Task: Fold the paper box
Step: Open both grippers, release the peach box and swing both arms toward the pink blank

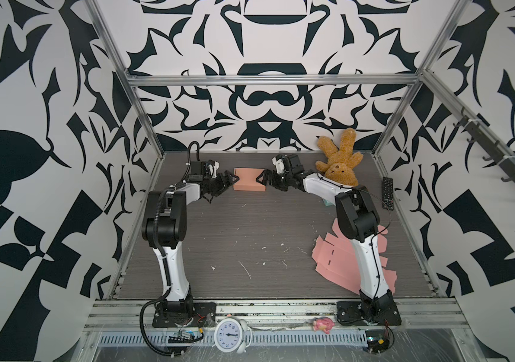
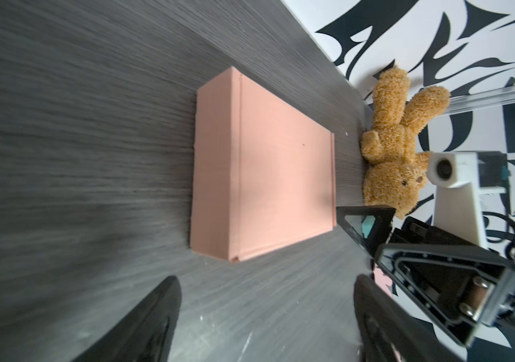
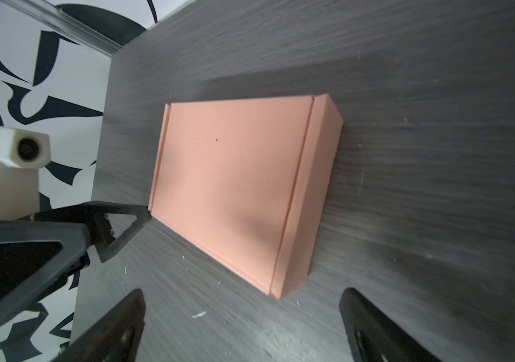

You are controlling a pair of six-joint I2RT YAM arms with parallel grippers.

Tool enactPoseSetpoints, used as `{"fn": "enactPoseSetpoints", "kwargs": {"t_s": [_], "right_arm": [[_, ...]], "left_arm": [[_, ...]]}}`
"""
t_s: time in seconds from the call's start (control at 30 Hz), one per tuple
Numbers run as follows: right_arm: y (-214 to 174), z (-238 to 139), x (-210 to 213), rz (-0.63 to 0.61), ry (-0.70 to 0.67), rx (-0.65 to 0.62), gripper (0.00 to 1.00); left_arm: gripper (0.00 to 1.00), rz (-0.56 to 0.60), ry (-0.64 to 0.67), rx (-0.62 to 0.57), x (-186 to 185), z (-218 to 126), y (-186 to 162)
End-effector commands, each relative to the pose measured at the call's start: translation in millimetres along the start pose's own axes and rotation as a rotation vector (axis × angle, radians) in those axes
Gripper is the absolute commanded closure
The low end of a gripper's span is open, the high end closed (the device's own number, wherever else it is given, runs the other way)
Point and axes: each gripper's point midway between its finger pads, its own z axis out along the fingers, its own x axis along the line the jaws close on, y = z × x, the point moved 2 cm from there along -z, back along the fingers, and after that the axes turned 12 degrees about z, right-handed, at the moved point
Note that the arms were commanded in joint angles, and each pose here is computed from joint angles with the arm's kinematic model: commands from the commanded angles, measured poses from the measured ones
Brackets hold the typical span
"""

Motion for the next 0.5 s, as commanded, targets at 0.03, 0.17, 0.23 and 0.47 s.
{"fn": "enactPoseSetpoints", "kwargs": {"t_s": [0.03,0.17,0.23,0.47], "right_arm": [[0,-41,25,-0.077,0.026,-0.069,0.01],[-22,-59,17,-0.103,-0.005,-0.050,0.01],[-35,-67,12,-0.116,-0.020,-0.038,0.01],[-77,-88,-2,-0.153,-0.062,-0.007,0.01]], "left_arm": [[0.12,-0.009,-0.048,0.015,-25,-17,-19],[0.13,-0.020,-0.069,0.043,-42,-27,-42],[0.13,-0.007,-0.082,0.063,-54,-32,-55],[0.13,0.065,-0.098,0.136,-96,-38,-99]]}}
